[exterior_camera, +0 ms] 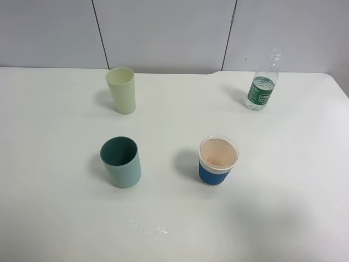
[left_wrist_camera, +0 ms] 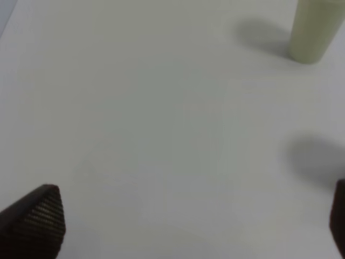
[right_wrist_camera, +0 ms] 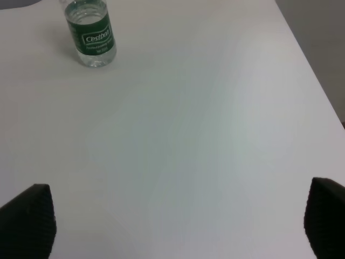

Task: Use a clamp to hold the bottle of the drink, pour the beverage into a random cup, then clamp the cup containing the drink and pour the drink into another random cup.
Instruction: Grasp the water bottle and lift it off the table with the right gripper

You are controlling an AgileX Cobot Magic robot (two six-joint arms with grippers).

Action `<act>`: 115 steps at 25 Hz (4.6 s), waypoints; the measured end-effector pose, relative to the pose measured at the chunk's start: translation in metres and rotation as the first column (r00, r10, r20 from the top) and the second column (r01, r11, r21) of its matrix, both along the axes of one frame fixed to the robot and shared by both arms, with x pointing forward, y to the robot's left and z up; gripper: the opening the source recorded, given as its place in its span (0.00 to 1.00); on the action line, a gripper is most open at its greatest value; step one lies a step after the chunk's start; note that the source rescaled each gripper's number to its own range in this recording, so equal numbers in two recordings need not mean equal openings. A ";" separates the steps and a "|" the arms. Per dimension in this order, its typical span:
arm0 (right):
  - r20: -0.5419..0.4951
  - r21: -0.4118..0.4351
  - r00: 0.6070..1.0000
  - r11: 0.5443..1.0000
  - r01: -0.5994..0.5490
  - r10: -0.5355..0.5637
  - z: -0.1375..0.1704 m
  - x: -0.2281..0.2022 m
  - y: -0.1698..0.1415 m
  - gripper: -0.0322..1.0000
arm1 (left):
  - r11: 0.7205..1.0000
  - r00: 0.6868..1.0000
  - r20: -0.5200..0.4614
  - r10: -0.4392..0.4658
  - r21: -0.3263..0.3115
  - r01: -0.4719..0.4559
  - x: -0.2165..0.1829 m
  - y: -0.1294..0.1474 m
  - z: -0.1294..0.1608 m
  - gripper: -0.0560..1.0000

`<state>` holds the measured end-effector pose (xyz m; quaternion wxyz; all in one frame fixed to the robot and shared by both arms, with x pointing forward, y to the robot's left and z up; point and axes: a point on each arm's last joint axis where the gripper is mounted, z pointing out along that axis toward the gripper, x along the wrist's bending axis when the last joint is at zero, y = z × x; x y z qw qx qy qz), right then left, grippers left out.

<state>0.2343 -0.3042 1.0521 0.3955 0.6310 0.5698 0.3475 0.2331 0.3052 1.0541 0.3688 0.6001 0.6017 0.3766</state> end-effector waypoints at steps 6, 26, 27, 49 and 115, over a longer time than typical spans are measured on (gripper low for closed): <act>0.000 0.000 1.000 1.000 0.000 0.000 0.000 0.000 0.000 0.92 | 1.000 1.000 0.000 0.000 0.000 0.000 0.000 0.000 0.000 1.00; 0.000 0.000 1.000 1.000 0.000 0.000 0.000 0.000 0.000 0.92 | 1.000 1.000 0.000 0.000 0.000 0.000 0.000 0.000 0.000 1.00; 0.000 0.000 1.000 1.000 0.000 0.000 0.000 0.000 0.000 0.92 | 1.000 1.000 0.000 0.000 0.000 0.000 0.000 0.000 0.000 1.00; 0.000 0.000 1.000 1.000 0.000 0.000 0.000 0.000 0.000 0.92 | 1.000 1.000 0.000 0.000 0.000 0.000 0.000 0.000 0.000 1.00; 0.051 -0.016 0.998 0.999 -0.032 0.033 0.028 0.107 -0.003 0.92 | 1.000 1.000 0.000 0.000 0.000 0.000 0.000 0.000 0.000 1.00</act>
